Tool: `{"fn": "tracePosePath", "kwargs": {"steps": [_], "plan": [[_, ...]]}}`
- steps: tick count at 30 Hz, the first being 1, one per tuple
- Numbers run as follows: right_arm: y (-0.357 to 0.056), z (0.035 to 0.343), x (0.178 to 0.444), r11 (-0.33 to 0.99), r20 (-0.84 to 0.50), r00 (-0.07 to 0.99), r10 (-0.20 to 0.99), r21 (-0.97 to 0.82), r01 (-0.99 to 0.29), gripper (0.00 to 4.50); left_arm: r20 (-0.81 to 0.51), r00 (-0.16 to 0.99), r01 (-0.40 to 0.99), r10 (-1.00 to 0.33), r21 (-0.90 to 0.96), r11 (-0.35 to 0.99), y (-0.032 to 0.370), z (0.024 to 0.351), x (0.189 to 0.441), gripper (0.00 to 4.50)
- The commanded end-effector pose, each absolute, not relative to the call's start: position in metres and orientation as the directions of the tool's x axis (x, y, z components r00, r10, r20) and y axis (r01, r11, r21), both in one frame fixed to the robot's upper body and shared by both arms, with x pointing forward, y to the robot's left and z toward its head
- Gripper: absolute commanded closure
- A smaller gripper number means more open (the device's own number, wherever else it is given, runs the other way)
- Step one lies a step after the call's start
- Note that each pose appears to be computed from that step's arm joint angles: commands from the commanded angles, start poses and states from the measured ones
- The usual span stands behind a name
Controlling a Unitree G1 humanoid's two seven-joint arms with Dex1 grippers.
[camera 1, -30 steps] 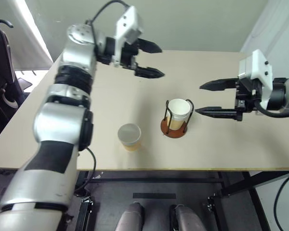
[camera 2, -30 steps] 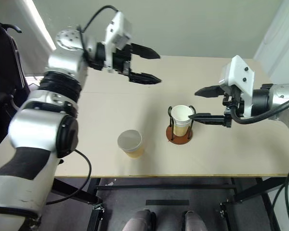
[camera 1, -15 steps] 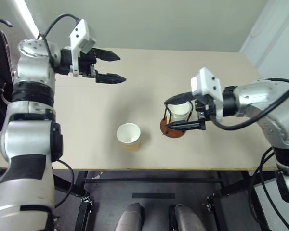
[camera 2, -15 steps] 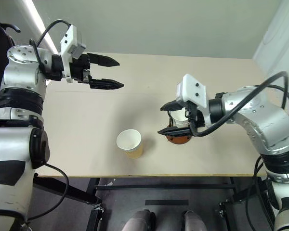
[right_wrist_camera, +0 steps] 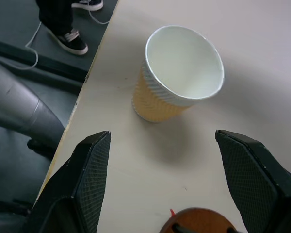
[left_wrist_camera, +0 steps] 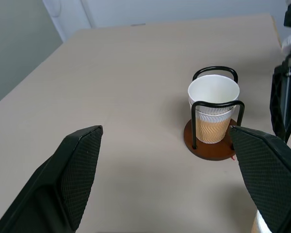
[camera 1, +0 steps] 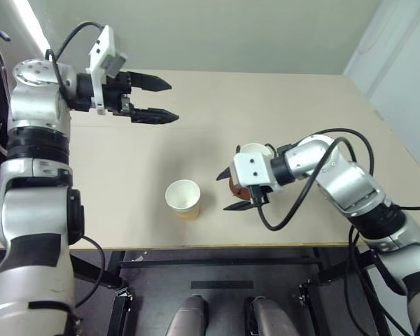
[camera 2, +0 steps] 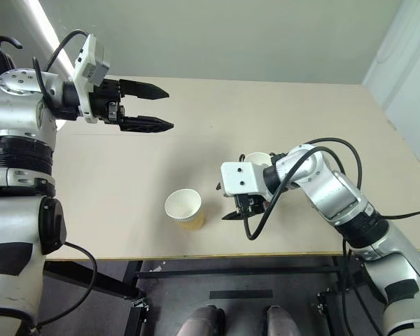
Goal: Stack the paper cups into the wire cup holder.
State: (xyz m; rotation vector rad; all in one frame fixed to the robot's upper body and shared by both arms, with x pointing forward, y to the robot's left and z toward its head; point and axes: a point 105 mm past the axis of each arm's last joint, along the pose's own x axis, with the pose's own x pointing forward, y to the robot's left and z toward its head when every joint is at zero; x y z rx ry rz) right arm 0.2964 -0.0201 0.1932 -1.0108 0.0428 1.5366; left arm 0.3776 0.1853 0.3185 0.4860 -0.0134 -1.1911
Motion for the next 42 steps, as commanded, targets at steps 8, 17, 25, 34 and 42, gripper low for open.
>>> {"fn": "tracePosePath", "kwargs": {"steps": [8,17,25,34,42], "plan": [[0.015,0.195,0.293,-0.361,-0.609,0.084,0.789,-0.57,-0.738,1.02,-0.271,0.332,0.899,-0.904,0.38,0.216,0.187,0.322,0.361,0.03],[0.034,0.184,0.289,-0.424,-0.628,0.032,0.778,-0.562,-0.71,1.02,-0.274,0.348,0.892,-0.897,0.391,0.227,0.193,0.321,0.356,0.03],[0.041,0.172,0.295,-0.459,-0.655,0.033,0.755,-0.563,-0.687,1.57,-0.28,0.357,0.891,-0.891,0.39,0.235,0.195,0.32,0.355,0.0],[0.033,0.181,0.299,-0.427,-0.634,0.033,0.773,-0.557,-0.712,4.43,-0.287,0.355,0.89,-0.89,0.393,0.229,0.194,0.32,0.356,0.0],[0.015,0.241,0.288,-0.287,-0.478,0.018,0.878,-0.556,-0.78,4.43,-0.306,0.337,0.895,-0.89,0.397,0.202,0.188,0.319,0.359,0.0]]}}
